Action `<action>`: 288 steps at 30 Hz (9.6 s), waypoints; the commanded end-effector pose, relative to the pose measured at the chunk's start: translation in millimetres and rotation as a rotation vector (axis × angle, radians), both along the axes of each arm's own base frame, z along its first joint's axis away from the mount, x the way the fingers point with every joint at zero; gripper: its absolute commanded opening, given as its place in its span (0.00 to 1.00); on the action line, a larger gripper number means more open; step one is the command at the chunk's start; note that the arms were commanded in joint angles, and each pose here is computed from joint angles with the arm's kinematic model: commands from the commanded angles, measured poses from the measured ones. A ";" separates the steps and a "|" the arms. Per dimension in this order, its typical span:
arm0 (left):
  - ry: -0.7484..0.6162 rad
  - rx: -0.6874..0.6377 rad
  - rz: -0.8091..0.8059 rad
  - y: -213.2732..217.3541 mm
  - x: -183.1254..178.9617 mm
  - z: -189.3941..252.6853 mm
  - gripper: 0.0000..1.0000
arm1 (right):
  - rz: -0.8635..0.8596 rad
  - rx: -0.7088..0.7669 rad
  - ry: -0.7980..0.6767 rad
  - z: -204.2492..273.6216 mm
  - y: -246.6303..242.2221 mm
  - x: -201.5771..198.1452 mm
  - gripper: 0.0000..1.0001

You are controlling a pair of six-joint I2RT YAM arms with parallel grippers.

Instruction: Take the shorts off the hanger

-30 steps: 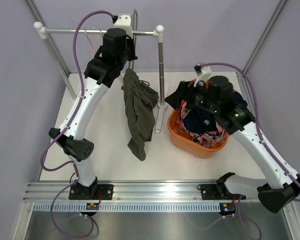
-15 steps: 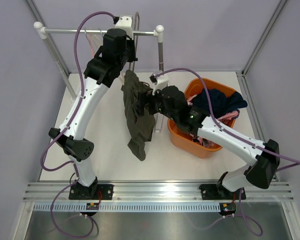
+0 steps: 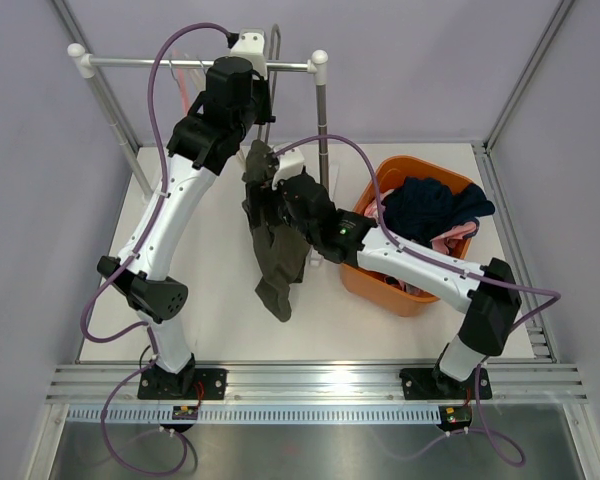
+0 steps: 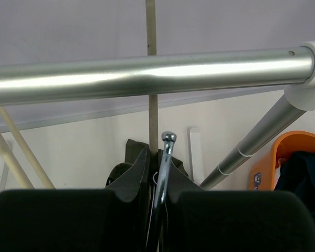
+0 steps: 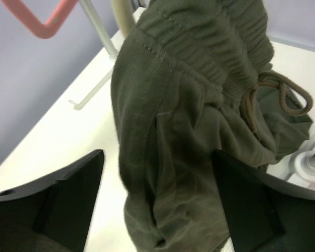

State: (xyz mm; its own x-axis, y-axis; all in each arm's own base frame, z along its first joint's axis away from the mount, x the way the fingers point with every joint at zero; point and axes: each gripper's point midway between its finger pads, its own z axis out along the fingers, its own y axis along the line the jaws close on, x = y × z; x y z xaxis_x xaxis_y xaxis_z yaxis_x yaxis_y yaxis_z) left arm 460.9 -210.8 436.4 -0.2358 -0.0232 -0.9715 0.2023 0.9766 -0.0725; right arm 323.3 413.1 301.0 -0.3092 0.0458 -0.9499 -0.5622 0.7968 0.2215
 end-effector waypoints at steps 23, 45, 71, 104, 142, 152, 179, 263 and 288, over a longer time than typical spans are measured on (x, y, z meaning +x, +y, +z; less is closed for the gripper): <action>-0.169 -0.101 0.004 20.1 0.3 65.2 0.07 | 0.044 0.027 -0.049 51.9 -35.5 -55.7 0.00; -0.117 -0.071 -0.006 33.7 -11.8 46.8 0.06 | 0.039 0.149 -0.262 225.3 -129.4 -110.0 0.00; -0.016 -0.025 -0.089 33.8 -43.3 19.8 0.07 | -0.728 0.086 -0.637 366.2 -316.6 -10.3 0.00; 0.041 0.006 -0.118 38.2 -62.2 -0.4 0.08 | -0.730 0.035 0.373 -97.5 -285.3 20.2 0.01; 0.064 -0.155 -0.261 33.2 -30.0 8.0 0.14 | -0.601 0.229 0.084 27.8 -310.1 -37.7 0.72; 0.202 0.044 -0.213 1.0 -86.8 -82.0 0.43 | -0.563 0.238 0.066 44.1 -304.7 -38.2 0.74; 0.755 0.303 -0.044 7.9 -91.0 -362.1 0.54 | -0.535 0.213 0.060 49.5 -303.5 -42.3 0.77; 0.736 -0.149 -0.241 -10.9 -88.8 -288.4 0.00 | -0.064 0.302 0.473 -12.5 -109.3 11.1 0.74; 0.726 -0.214 -0.256 -19.1 -71.6 -286.9 0.00 | -0.497 0.461 0.805 -126.9 -91.8 74.5 0.64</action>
